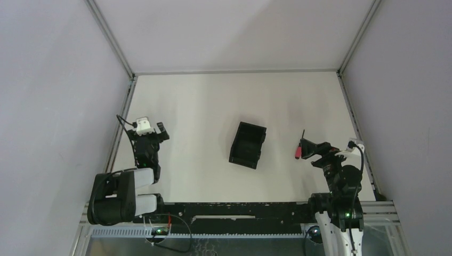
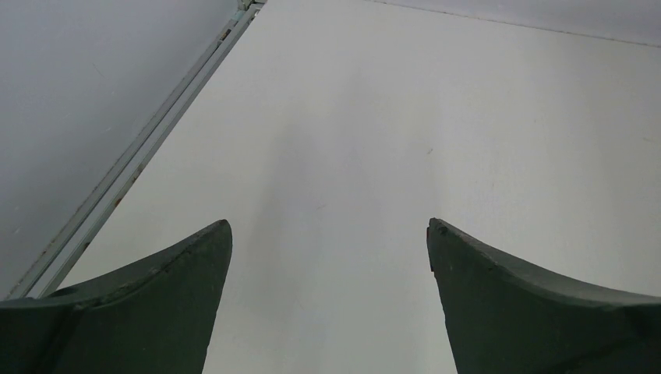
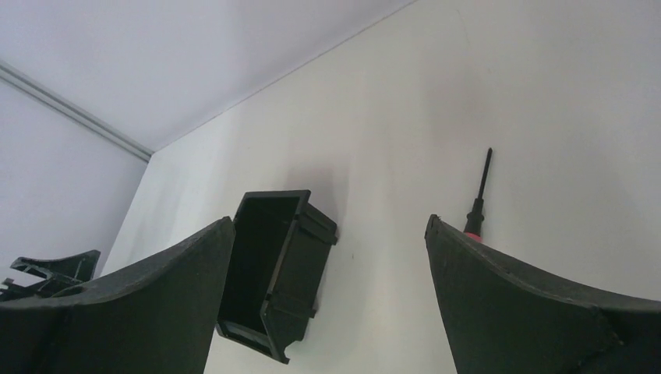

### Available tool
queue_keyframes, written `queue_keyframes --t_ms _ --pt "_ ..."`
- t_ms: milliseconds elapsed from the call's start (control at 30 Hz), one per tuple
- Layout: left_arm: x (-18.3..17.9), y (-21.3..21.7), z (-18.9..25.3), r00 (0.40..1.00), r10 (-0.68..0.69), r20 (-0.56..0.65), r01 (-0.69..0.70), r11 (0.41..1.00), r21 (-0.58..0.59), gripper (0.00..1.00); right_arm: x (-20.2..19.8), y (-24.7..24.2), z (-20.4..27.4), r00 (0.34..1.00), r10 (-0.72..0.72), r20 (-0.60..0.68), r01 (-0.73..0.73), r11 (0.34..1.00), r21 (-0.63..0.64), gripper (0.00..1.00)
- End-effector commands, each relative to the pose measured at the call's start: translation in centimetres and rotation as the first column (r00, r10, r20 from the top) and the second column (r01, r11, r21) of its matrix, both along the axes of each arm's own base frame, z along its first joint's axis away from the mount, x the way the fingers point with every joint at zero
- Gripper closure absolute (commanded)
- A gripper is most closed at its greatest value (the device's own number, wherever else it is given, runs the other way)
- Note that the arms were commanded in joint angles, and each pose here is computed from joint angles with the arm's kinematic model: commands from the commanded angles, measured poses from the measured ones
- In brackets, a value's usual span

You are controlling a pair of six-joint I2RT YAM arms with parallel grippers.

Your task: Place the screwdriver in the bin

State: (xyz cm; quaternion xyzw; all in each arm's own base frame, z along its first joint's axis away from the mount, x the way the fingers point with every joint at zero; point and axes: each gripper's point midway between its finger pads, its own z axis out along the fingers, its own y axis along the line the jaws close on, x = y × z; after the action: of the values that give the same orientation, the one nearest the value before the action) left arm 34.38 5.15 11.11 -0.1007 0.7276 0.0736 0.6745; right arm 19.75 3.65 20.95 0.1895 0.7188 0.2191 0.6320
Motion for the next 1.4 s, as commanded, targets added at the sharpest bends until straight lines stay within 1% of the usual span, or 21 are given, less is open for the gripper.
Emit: queue_keyframes --t_ms 0,67,100,133,167,267,333,400,467,567,667,733,767,800,933,1067,1167,1300,1333,1367 --pt "1.0 0.1 2.5 0.998 0.001 0.07 -0.003 1.0 0.02 0.0 -0.6 0.7 5.9 0.981 0.055 0.185 -0.048 0.998 -0.04 0.01" --pt "1.0 0.1 2.5 0.997 0.002 0.072 -0.004 1.0 0.02 0.0 -0.2 0.7 7.5 0.981 0.053 0.189 -0.044 0.998 -0.052 0.02" --pt "1.0 0.1 2.5 0.998 0.001 0.071 -0.003 1.0 0.021 0.0 0.5 0.7 7.9 0.986 0.058 0.158 -0.048 0.997 -0.066 0.03" --pt "1.0 0.1 2.5 0.997 0.001 0.071 -0.003 1.0 0.021 0.0 0.5 0.6 9.0 0.987 0.056 0.154 -0.044 0.996 -0.078 0.04" --pt "1.0 0.1 2.6 0.997 0.002 0.072 -0.003 1.0 0.02 0.0 1.7 0.3 8.6 0.996 0.043 0.075 -0.036 0.995 -0.092 0.05" --pt "1.0 0.1 2.5 0.997 0.002 0.071 -0.003 1.0 0.02 0.0 3.8 -0.9 9.9 0.995 -0.013 -0.099 -0.002 0.989 -0.147 0.08" --pt "1.0 0.1 2.5 0.998 0.002 0.07 -0.004 1.0 0.02 0.0 5.5 -1.8 8.4 0.96 -0.061 -0.274 0.01 0.983 -0.184 0.09" --pt "1.0 0.1 2.5 0.998 0.002 0.07 -0.004 1.0 0.02 0.0 6.8 -2.6 7.3 0.9 -0.105 -0.423 0.01 0.976 -0.219 0.09" --pt "1.0 0.1 2.5 0.997 0.003 0.071 -0.005 1.0 0.02 0.0 8.0 -2.9 5.6 0.821 -0.12 -0.559 -0.022 0.971 -0.24 0.08" --pt "1.0 0.1 2.5 0.998 0.002 0.071 -0.003 1.0 0.02 0.0 8.8 -3.0 0.4 0.652 -0.119 -0.749 -0.083 0.971 -0.226 0.09" --pt "1.0 0.1 2.5 0.997 0.002 0.071 -0.003 1.0 0.02 0.0 9.5 -2.7 -5.0 0.504 -0.1 -0.858 -0.133 0.972 -0.192 0.14" --pt "1.0 0.1 2.5 0.998 0.002 0.07 -0.004 1.0 0.02 0.0 9.9 -2.9 -8.4 0.422 -0.112 -0.9 -0.147 0.971 -0.19 0.18" --pt "1.0 0.1 2.5 0.997 0.002 0.072 -0.003 1.0 0.02 0.0 10.1 -3.0 -9.5 0.409 -0.117 -0.905 -0.148 0.97 -0.192 0.19" --pt "1.0 0.1 2.5 0.997 0.003 0.072 -0.004 1.0 0.02 0.0 10.2 -3.1 -11.0 0.383 -0.121 -0.916 -0.152 0.97 -0.192 0.22" --pt "1.0 0.1 2.5 0.998 0.002 0.07 -0.004 1.0 0.021 0.0 10.3 -3.0 -15.0 0.33 -0.122 -0.936 -0.164 0.969 -0.184 0.34" --pt "1.0 0.1 2.5 0.998 0.001 0.07 -0.002 1.0 0.02 0.0 9.4 -2.4 -17.9 0.27 -0.106 -0.957 -0.196 0.967 -0.162 0.41" --pt "1.0 0.1 2.5 0.998 0.002 0.07 -0.003 1.0 0.021 0.0 8.9 -2.2 -19.5 0.243 -0.108 -0.964 -0.207 0.965 -0.16 0.45" --pt "1.0 0.1 2.5 0.997 0.001 0.071 -0.003 1.0 0.021 0.0 8.4 -2.4 -21.1 0.207 -0.116 -0.972 -0.21 0.965 -0.159 0.56" --pt "1.0 0.1 2.5 0.997 0.002 0.071 -0.003 1.0 0.02 0.0 8.3 -2.4 -21.3 0.202 -0.119 -0.972 -0.214 0.963 -0.162 0.61" --pt "1.0 0.1 2.5 0.997 0.001 0.072 -0.003 1.0 0.02 0.0 8.4 -2.5 -21.4 0.201 -0.12 -0.972 -0.218 0.962 -0.164 0.68"
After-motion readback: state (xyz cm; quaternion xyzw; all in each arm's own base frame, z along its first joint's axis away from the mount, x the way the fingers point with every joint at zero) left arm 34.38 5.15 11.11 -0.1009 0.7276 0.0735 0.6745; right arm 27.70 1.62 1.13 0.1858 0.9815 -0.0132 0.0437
